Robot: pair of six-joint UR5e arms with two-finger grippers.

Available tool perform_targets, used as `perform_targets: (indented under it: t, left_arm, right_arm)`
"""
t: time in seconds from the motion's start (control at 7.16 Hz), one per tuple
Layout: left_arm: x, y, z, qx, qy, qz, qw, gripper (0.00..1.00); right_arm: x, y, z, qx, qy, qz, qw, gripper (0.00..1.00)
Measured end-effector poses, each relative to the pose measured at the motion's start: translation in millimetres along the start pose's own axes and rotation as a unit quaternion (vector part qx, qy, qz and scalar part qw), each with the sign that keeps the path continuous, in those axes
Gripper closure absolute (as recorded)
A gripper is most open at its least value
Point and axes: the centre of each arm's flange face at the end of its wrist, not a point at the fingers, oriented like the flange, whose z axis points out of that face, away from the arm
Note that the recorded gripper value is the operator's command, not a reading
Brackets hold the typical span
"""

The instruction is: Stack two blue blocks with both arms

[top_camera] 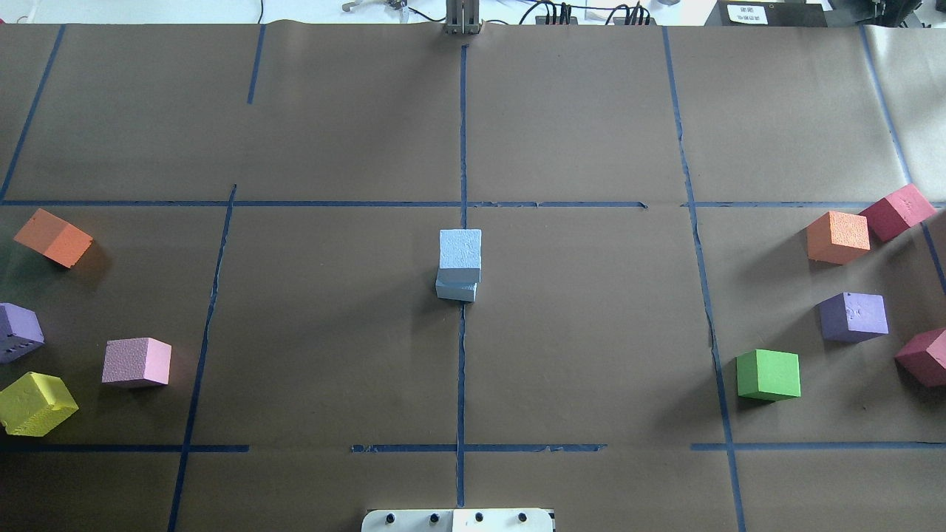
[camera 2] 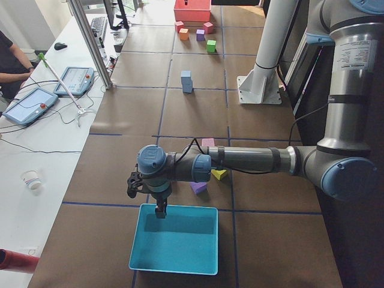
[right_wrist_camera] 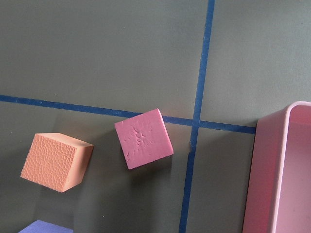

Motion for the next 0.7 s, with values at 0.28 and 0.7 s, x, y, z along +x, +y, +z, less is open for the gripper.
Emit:
perform_targets:
  t: [0.28,0.7]
  left_arm:
    - [0.7,-0.8,-0.7,0.001,0.0,0.0,1.0,0.0]
    - [1.1,-1.6,-1.2,0.001,0.0,0.001,1.0,0.0]
  right_arm:
    - [-0.2,-0.3,-0.3,0.0,0.0,0.0,1.0,0.0]
    - [-1.9,-1.9,-1.8,0.002,0.001,-0.002,1.0,0.0]
